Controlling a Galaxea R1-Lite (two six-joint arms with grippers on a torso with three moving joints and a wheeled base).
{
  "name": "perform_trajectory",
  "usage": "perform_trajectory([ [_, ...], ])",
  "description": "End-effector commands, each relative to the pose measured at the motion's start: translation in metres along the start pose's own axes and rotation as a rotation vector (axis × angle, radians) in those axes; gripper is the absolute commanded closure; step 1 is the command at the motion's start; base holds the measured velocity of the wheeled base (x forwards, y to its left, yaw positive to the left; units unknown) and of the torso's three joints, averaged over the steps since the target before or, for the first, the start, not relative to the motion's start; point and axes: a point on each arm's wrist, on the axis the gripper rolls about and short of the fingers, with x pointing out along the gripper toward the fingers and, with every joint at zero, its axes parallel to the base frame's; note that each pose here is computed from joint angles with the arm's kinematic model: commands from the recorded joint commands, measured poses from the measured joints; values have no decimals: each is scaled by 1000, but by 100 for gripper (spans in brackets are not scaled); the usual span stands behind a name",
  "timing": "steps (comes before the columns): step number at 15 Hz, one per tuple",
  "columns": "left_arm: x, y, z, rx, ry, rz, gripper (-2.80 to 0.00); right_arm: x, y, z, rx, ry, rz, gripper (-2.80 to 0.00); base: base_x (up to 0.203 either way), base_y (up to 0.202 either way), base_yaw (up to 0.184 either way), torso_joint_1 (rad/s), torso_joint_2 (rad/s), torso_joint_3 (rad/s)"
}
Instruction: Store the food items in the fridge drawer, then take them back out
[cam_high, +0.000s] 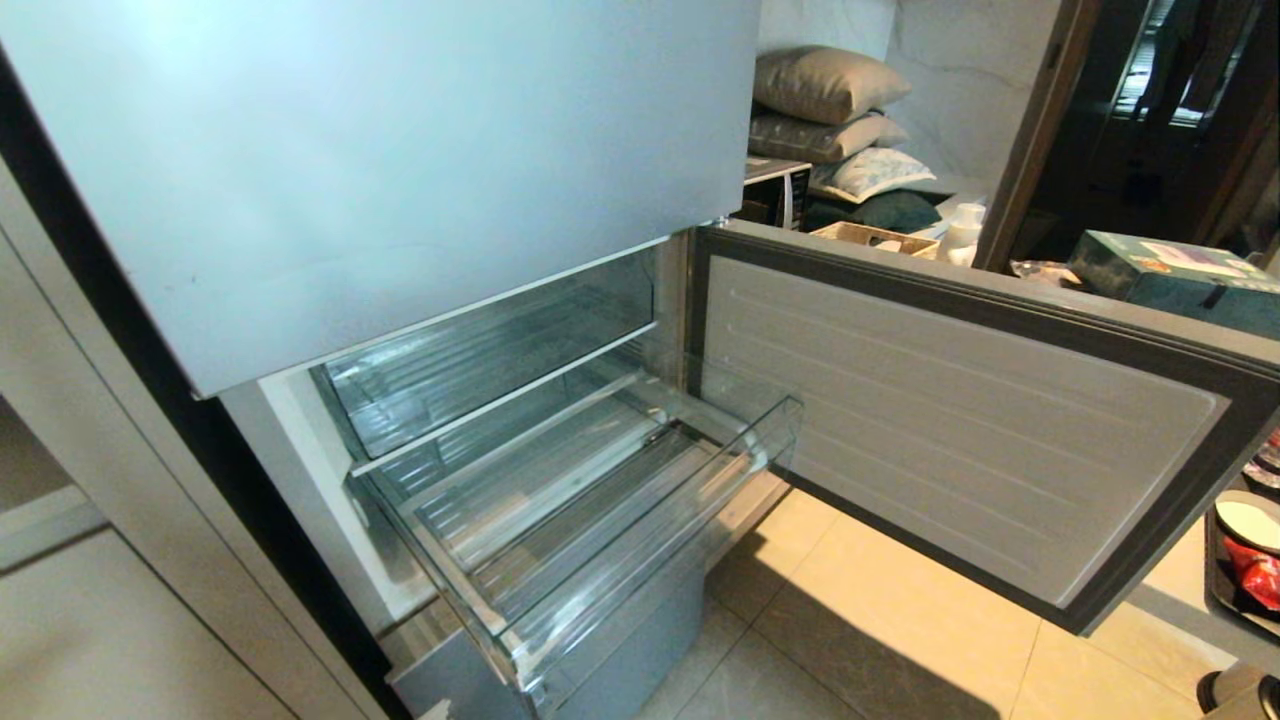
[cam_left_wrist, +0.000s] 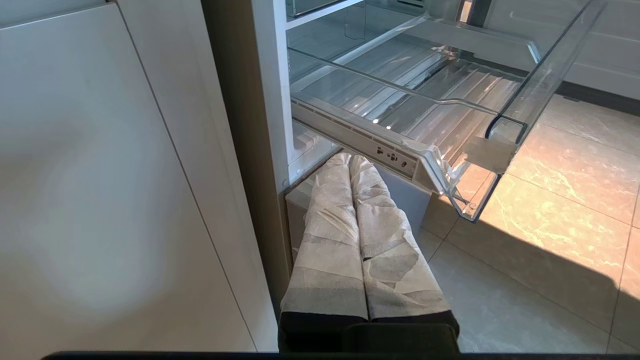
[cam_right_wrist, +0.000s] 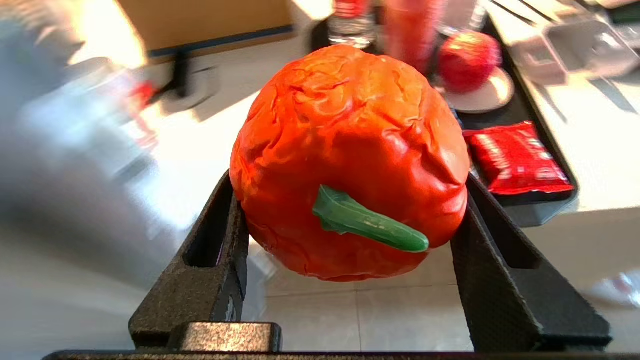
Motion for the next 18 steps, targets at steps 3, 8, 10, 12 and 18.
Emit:
perform_trajectory([
  [3, 0, 0, 0, 0, 1, 1, 0, 53, -16, -3, 17, 75, -100, 0, 0, 0, 0, 0, 0, 0],
  [8, 0, 0, 0, 0, 1, 1, 0, 86, -40, 0, 40, 98, -113, 0, 0, 0, 0, 0, 0, 0],
  [10, 0, 0, 0, 0, 1, 1, 0, 94, -47, -7, 49, 124, -80, 0, 0, 0, 0, 0, 0, 0],
  [12, 0, 0, 0, 0, 1, 0, 0, 109, -49, -14, 51, 132, -74, 0, 0, 0, 0, 0, 0, 0],
  [18, 0, 0, 0, 0, 1, 0, 0, 182, -53, -22, 41, 142, -12, 0, 0, 0, 0, 0, 0, 0],
])
